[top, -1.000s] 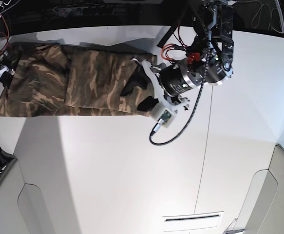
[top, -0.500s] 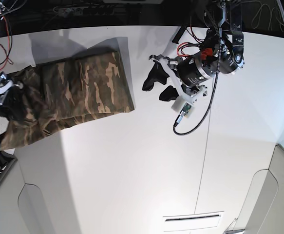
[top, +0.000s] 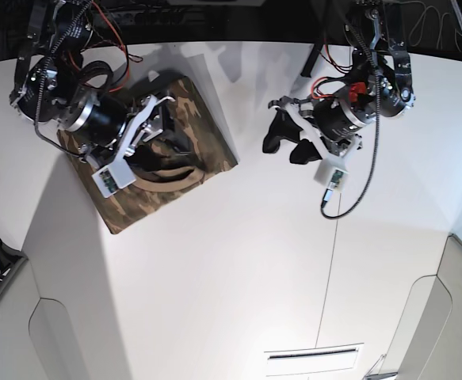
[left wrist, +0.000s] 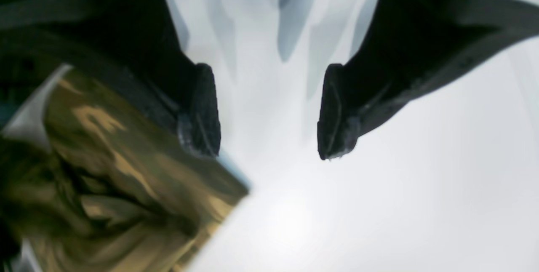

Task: Fold the T-shirt properly
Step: 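Fold the strip end held by the right gripper over the stack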

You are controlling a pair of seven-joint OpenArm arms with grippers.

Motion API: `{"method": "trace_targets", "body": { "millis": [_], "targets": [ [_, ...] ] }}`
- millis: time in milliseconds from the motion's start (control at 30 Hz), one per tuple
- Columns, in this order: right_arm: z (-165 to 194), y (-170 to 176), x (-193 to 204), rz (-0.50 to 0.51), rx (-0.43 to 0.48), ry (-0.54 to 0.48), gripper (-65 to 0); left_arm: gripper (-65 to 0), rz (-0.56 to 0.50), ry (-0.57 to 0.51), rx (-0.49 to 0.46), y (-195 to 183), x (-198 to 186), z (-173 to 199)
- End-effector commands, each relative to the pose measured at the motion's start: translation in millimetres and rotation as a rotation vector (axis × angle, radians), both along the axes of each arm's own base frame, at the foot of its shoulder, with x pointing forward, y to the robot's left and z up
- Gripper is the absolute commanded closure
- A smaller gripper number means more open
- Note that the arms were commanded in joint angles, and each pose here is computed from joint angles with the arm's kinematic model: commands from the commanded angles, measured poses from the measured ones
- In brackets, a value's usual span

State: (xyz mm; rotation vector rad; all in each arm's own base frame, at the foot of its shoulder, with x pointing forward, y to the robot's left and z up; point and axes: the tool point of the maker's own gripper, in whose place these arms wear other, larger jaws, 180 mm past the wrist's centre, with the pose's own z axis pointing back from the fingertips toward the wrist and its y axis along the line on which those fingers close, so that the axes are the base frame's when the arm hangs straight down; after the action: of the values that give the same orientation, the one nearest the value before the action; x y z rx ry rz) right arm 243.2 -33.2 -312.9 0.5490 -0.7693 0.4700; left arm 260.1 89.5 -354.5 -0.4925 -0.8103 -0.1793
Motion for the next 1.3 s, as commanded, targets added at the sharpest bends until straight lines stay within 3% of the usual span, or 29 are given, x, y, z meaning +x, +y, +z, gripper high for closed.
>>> {"method": "trace_targets", "body": {
  "millis": [0, 133, 267, 433, 567, 800, 933, 1067, 1167, 1267],
  "targets": [
    [15.9, 14.6, 2.5, 0.033, 0.057, -0.050, -36.2, -39.3, 0.011, -0.039, -0.033, 4.0, 5.3, 12.8],
    [24.7, 52.2, -10.5, 0.149, 0.117, -0.059, -36.2, -39.3, 0.029, -0.059, -0.104, 21.0, 2.4, 24.5],
    [30.2, 59.7, -9.1, 0.159, 0.133, -0.088, -36.1, -39.3, -0.014, -0.088, -0.199, 18.9, -3.6, 39.6],
    [32.3, 32.3, 16.1, 0.040, 0.078, -0.136, -36.0, -38.0, -0.087, -0.070, -0.325, 1.4, -14.9, 52.0],
    [39.6, -11.0, 40.4, -0.095, 0.041, -0.177, -36.0, -26.5, -0.184, -0.043, -0.408, -27.9, -26.1, 57.9],
    [26.8, -65.1, 38.8, -0.253, -0.008, -0.137, -36.0, -26.3, -0.301, -0.012, -0.436, -65.8, -38.1, 57.2],
    [1.5, -59.5, 17.3, -0.239, 0.000, -0.046, -36.0, -26.3, -0.301, -0.021, -0.444, -67.6, -36.8, 59.2],
    [-40.6, -42.2, -4.8, -0.200, 0.048, 0.110, -36.0, -26.3, -0.294, -0.035, -0.450, -67.1, -33.8, 61.8],
    [-53.4, -6.9, -21.4, -0.079, 0.144, 0.181, -36.0, -26.3, -0.292, -0.038, -0.451, -66.9, -33.2, 62.4],
    [-43.0, 24.0, -29.0, 0.013, 0.199, 0.180, -36.0, -26.3, -0.292, -0.040, -0.450, -66.7, -32.6, 62.7]
  ]
}}
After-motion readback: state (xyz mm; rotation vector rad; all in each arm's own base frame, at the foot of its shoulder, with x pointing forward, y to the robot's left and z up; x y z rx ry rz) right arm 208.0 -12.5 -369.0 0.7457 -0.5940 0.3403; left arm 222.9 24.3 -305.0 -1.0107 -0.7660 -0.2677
